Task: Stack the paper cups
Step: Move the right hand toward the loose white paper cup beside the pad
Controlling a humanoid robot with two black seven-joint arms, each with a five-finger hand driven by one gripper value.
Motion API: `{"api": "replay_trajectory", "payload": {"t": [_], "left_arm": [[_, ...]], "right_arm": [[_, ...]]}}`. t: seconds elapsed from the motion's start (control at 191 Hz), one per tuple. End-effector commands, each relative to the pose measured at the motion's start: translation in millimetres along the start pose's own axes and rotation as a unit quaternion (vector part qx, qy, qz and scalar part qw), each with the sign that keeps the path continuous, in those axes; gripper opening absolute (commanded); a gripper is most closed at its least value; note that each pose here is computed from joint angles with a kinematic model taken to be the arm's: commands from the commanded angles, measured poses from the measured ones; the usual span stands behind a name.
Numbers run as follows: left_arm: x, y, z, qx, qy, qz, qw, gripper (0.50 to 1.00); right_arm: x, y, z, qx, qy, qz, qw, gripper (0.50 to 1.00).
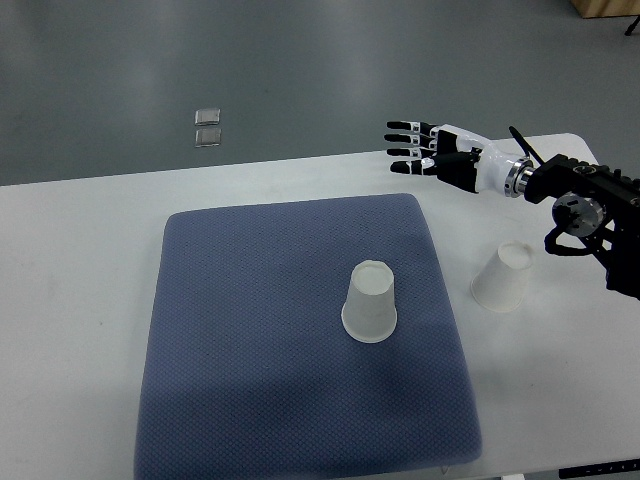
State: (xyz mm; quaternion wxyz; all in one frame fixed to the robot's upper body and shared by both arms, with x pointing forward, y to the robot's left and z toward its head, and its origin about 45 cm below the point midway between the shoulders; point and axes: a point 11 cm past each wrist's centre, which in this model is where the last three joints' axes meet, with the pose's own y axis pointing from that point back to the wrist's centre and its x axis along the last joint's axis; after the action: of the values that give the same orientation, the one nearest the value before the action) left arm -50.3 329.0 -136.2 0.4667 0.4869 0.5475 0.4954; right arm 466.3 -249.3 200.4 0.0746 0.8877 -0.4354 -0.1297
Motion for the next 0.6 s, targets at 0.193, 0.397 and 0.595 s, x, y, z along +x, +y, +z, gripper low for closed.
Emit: {"api": "replay_trajectory", "payload": {"t": [0.193,0.397,0.595], "left_arm": [[-1.8,-0.2,0.2,0.0,0.0,-0.003,1.0,1.0],[2.0,0.2,-0.3,0.001,0.0,0.003,1.0,1.0],[-0.2,0.0,0.0,0.0,0.0,0.0,1.0,1.0]], "right_arm": [[0.1,1.2,2.2,-0.003,-0.001,-0.003,1.0,0.924],[8.1,7.0,-4.5,0.001,0.006,0.003,1.0,0.924],[29.5,25.3,-13.5,0.007,0.008,0.023,1.0,0.924]]}}
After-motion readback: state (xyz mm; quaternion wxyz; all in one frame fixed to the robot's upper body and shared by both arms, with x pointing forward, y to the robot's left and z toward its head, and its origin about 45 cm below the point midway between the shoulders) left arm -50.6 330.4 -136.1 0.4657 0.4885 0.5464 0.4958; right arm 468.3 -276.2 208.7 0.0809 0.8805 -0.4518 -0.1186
